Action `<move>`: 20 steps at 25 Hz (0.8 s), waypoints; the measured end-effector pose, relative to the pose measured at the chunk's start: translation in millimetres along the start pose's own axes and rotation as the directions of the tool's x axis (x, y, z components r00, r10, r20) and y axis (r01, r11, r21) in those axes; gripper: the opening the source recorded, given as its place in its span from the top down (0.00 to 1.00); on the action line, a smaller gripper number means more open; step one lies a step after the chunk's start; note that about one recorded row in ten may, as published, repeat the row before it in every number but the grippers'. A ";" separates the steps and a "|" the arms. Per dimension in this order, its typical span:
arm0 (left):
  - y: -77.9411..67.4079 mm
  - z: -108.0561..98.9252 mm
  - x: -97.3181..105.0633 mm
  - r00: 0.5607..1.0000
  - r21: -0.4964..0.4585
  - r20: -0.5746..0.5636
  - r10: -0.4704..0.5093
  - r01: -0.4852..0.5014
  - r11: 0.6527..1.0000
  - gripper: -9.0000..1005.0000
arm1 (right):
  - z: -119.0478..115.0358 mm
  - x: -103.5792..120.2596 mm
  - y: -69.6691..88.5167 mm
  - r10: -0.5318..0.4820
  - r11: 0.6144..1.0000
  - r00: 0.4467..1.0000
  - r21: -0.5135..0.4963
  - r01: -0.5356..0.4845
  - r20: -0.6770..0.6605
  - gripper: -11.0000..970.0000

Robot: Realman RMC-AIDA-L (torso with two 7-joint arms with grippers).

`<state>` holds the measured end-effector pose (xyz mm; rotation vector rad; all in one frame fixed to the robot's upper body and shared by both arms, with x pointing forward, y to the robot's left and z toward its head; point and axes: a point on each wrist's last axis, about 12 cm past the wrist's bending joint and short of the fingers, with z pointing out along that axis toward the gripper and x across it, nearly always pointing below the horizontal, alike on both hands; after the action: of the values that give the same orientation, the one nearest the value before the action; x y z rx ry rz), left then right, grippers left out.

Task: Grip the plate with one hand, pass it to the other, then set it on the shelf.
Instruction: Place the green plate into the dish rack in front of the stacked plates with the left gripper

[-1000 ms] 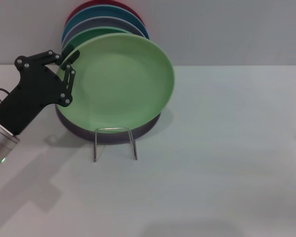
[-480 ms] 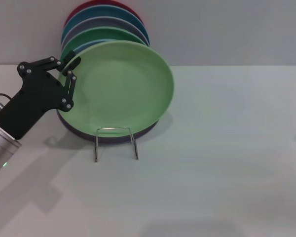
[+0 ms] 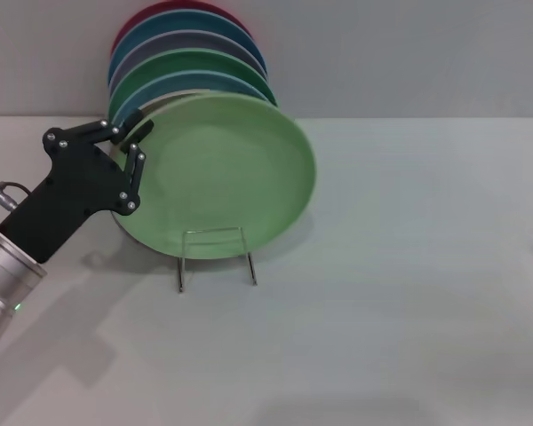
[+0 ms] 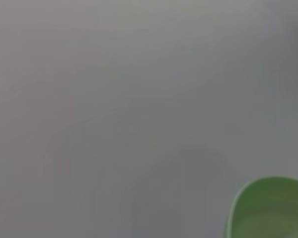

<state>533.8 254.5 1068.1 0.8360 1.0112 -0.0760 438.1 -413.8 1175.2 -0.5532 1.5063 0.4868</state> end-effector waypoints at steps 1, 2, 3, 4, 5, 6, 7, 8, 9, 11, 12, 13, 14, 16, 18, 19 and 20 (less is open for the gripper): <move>-0.9 0.1 0.4 1.000 0.004 -0.004 0.003 -0.003 1.000 0.82 | 1.0 -0.2 0.6 0.000 1.000 1.000 -0.006 0.000 0.003 0.28; -0.9 0.1 0.4 1.000 0.004 -0.004 0.003 -0.003 1.000 0.82 | 1.0 -0.2 0.6 0.000 1.000 1.000 -0.006 0.000 0.003 0.28; -1.2 0.1 0.4 1.000 0.006 -0.004 0.005 -0.005 1.000 0.82 | 1.5 -0.6 0.9 -0.001 1.000 1.000 -0.008 0.001 0.005 0.28; -1.5 0.2 0.4 1.000 0.008 -0.004 0.008 -0.008 1.000 0.82 | 1.9 -0.9 1.2 -0.002 1.000 1.000 -0.011 0.002 0.006 0.28; -1.8 0.4 0.3 1.000 0.011 -0.003 0.010 -0.010 1.000 0.82 | 2.1 -1.3 1.4 -0.003 1.000 1.000 -0.012 0.004 0.008 0.28; -2.6 0.9 0.3 1.000 0.019 -0.003 0.011 -0.011 1.000 0.82 | 2.2 -1.9 1.5 -0.006 1.000 1.000 -0.014 0.006 0.009 0.28; -2.6 0.9 0.3 1.000 0.019 -0.003 0.011 -0.011 1.000 0.82 | 2.2 -1.9 1.5 -0.006 1.000 1.000 -0.014 0.006 0.009 0.28; -3.2 1.1 0.6 1.000 0.024 -0.005 0.011 -0.011 1.000 0.82 | 1.8 -2.2 1.6 -0.007 1.000 1.000 -0.013 0.007 0.011 0.28; -4.6 1.6 1.7 1.000 0.029 -0.016 0.009 -0.009 1.000 0.82 | 1.7 -2.5 1.7 -0.008 1.000 1.000 -0.012 0.008 0.011 0.28; -8.5 3.9 2.6 1.000 0.020 -0.031 0.001 -0.001 1.000 0.82 | 1.5 -3.1 1.7 -0.010 1.000 1.000 -0.012 0.010 0.013 0.28; -8.5 3.9 2.6 1.000 0.020 -0.031 0.001 -0.001 1.000 0.81 | 1.5 -3.1 1.7 -0.010 1.000 1.000 -0.012 0.010 0.013 0.28; -10.3 4.7 3.1 0.999 0.016 -0.039 0.000 0.000 1.000 0.81 | 1.4 -3.4 1.7 -0.012 1.000 1.000 -0.011 0.012 0.014 0.28; -14.2 6.7 5.2 0.998 0.013 -0.063 0.003 -0.002 1.000 0.81 | 1.1 -3.5 1.7 -0.012 1.000 1.000 -0.011 0.013 0.013 0.28; -16.7 9.2 6.7 0.997 0.016 -0.081 0.003 -0.002 1.000 0.81 | 1.2 -3.5 1.8 -0.012 1.000 1.000 -0.012 0.013 0.013 0.28; -17.2 10.1 6.6 0.997 0.016 -0.082 0.001 0.001 1.000 0.81 | 1.4 -3.6 1.8 -0.013 1.000 1.000 -0.012 0.013 0.013 0.28; -17.2 10.1 6.5 0.997 0.015 -0.081 -0.002 0.003 1.000 0.81 | 1.4 -3.8 1.8 -0.014 1.000 1.000 -0.012 0.014 0.013 0.28; -17.2 10.1 6.5 0.997 0.015 -0.081 -0.002 0.003 1.000 0.81 | 1.4 -3.8 1.8 -0.014 1.000 1.000 -0.012 0.014 0.013 0.28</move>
<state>537.3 238.0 1055.6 0.8573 1.0891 -0.0520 438.0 -411.4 1178.9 -0.5690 1.4873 0.4885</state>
